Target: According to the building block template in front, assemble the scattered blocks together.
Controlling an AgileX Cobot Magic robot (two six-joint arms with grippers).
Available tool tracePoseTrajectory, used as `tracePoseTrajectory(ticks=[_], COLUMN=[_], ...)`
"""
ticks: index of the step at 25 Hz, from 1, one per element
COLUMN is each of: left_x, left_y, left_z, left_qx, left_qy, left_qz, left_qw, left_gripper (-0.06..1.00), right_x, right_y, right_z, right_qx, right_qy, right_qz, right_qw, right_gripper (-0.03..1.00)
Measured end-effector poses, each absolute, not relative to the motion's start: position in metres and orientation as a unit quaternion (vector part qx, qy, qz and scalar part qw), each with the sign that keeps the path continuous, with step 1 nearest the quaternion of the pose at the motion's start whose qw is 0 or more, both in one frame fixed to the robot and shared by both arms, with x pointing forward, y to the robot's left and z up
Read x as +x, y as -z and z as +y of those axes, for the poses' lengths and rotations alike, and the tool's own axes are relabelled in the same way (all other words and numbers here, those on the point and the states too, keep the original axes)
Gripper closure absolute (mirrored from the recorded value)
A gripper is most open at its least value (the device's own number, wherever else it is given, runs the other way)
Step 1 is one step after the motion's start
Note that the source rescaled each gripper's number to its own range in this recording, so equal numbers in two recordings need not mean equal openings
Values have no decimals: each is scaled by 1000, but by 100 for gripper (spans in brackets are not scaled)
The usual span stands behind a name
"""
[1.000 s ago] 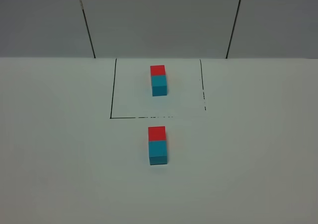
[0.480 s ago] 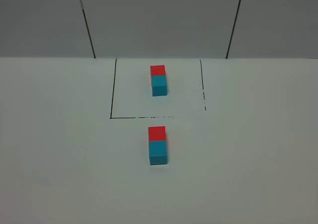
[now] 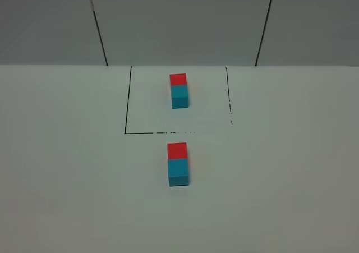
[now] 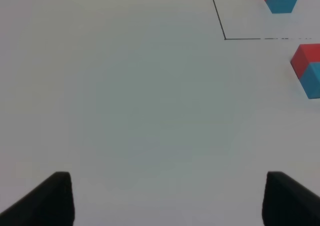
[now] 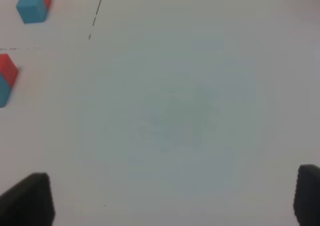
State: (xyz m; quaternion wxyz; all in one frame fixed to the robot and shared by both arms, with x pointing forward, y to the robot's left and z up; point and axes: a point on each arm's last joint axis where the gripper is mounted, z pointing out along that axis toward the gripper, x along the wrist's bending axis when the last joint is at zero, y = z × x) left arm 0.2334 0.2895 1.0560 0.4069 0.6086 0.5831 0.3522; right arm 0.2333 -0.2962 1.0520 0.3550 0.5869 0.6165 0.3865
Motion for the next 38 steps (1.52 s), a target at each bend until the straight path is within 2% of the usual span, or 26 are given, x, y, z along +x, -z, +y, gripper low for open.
tracePoseTrajectory(ticks=[2, 26, 29, 34, 38], left_x=[233, 233, 233, 233, 233], left_y=[-1056, -1056, -1056, -1056, -1056], left_z=[289, 289, 289, 289, 289], left_qx=[609, 609, 609, 609, 609], left_qy=[-352, -352, -352, -352, -352], left_qz=[583, 583, 583, 583, 583], left_qw=[407, 407, 407, 407, 407], left_gripper=[28, 28, 28, 28, 28], right_x=[233, 233, 233, 233, 233], right_y=[-1052, -1052, -1052, -1052, -1052], right_z=[-296, -294, -293, -292, -292], right_qx=[588, 582, 582, 582, 582], right_qy=[-387, -392, -398, -401, -400], right_qz=[615, 621, 621, 621, 621], right_qw=[354, 349, 343, 340, 341], right_gripper=[-3, -3, 0, 17, 21])
